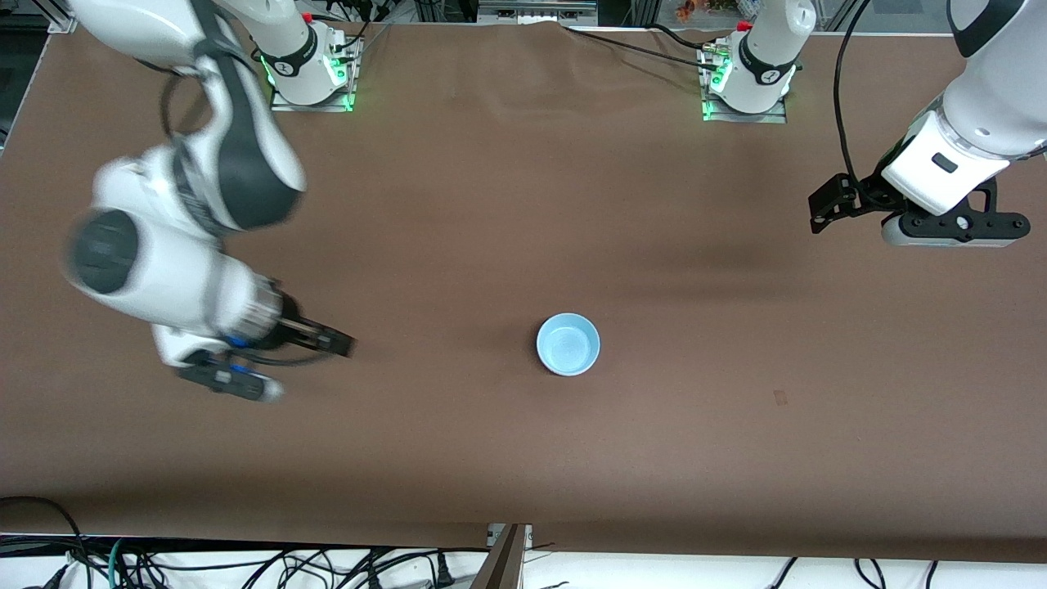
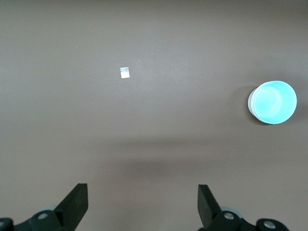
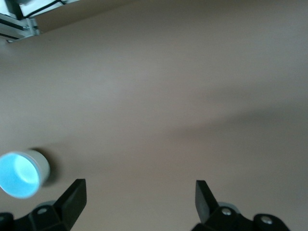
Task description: Stack pink and blue bowls on white bowl
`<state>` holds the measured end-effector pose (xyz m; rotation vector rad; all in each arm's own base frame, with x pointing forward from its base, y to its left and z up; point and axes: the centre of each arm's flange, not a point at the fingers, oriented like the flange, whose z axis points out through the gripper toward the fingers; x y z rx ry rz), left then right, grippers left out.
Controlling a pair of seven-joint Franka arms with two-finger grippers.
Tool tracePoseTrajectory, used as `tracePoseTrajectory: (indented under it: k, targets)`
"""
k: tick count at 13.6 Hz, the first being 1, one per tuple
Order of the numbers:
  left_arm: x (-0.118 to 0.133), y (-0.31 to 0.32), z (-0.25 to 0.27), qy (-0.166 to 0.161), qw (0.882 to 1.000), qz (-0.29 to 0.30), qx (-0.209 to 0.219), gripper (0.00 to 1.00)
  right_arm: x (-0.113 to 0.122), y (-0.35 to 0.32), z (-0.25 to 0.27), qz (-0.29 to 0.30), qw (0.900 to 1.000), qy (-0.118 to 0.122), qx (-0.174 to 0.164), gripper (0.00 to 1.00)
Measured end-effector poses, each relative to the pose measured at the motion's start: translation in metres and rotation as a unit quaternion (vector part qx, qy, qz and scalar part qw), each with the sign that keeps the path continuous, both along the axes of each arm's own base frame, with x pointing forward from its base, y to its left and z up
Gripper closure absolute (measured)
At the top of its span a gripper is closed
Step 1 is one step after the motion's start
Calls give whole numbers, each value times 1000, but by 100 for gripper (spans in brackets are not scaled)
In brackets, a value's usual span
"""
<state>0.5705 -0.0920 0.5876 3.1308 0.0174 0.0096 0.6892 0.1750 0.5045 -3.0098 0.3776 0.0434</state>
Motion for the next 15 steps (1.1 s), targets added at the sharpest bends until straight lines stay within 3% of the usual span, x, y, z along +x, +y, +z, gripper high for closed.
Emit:
tracePoseTrajectory:
  k: [4, 7, 10, 15]
  targets:
    - [13, 10, -2, -3, 1000, 9, -1, 0, -78, -71, 76, 38, 999, 15, -12, 0]
    - [26, 15, 5, -15, 1000, 13, -3, 0, -126, -97, 100, 72, 997, 25, -14, 0]
    - [32, 17, 8, -19, 1000, 15, -2, 0, -143, -120, 97, 96, 995, 31, -16, 0]
    - [37, 30, 12, -24, 999, 22, -2, 0, -149, -138, 96, 121, 992, 32, -34, 0]
